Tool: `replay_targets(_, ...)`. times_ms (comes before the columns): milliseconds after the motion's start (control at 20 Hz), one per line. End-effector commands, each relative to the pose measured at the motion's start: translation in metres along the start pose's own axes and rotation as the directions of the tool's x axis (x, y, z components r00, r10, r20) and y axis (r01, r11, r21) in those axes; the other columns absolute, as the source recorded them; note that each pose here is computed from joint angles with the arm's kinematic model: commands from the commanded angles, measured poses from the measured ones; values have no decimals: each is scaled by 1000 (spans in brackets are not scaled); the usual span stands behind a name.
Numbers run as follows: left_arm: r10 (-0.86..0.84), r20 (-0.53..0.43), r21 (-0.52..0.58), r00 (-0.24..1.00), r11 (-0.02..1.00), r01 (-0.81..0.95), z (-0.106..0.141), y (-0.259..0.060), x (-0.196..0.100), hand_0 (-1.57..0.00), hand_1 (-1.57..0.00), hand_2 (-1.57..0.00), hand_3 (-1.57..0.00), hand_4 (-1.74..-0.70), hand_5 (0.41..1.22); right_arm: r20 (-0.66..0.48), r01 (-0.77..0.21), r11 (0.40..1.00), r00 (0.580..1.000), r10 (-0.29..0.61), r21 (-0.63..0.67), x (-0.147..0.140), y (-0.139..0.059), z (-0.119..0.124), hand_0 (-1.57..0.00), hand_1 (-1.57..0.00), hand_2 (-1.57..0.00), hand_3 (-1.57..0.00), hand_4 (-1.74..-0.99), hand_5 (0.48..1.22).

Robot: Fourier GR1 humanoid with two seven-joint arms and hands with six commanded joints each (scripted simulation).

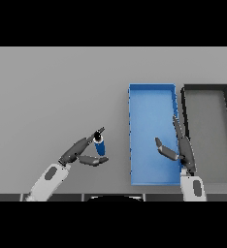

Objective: Pick up the blue pipe and place it into the blue bin.

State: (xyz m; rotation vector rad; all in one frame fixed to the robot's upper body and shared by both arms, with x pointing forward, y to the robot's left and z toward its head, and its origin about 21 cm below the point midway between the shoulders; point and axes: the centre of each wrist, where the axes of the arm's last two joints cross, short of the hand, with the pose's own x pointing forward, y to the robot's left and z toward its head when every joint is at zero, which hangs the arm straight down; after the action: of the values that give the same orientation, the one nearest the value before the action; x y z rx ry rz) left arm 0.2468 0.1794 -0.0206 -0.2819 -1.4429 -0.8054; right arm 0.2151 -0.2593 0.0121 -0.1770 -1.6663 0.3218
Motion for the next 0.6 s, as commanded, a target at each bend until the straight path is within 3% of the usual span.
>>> replay_targets(0, -19, -23, -1, 1000, 1000, 19, -5, 0, -1, 1, 1, 1, 1, -1076, 435, 3, 8, 1000, 1000, -8, 2, -1, -2, 1, 1, 1, 1, 1, -1220, 639)
replay_targets(200, 15, 0, -18, 1000, 1000, -15, -17, -15, -3, 1, 1, 1, 1, -1078, 428, 1, -7, 1000, 1000, 7, 1, 1, -1, -1, 1, 1, 1, 1, -1207, 646)
replay_targets(350, 62, 38, -16, 997, 998, -61, -25, -20, -2, 1, 0, -54, -40, -1140, 502, 7, -7, 1000, 1000, 7, 5, 0, 0, 0, 1, 1, 1, 1, -1210, 653)
replay_targets(450, 128, 62, -10, 990, 992, -127, -29, -24, -4, -10, -156, -308, -276, -1243, 613, 11, -7, 1000, 1000, 7, 4, -1, 0, 1, 1, 1, 1, 1, -1217, 655)
replay_targets(500, 164, 73, -7, 984, 986, -164, -29, -26, -5, -125, -319, -485, -535, -1281, 735, 20, -8, 1000, 1000, 8, 2, 1, -1, 0, 1, 1, 1, 1, -1220, 656)
replay_targets(550, 179, 82, 3, 981, 984, -179, -32, -24, -3, -359, -547, -689, -742, -1369, 832, 26, -2, 1000, 1000, 2, 0, 0, -1, 2, 1, 1, 1, 1, -1220, 656)
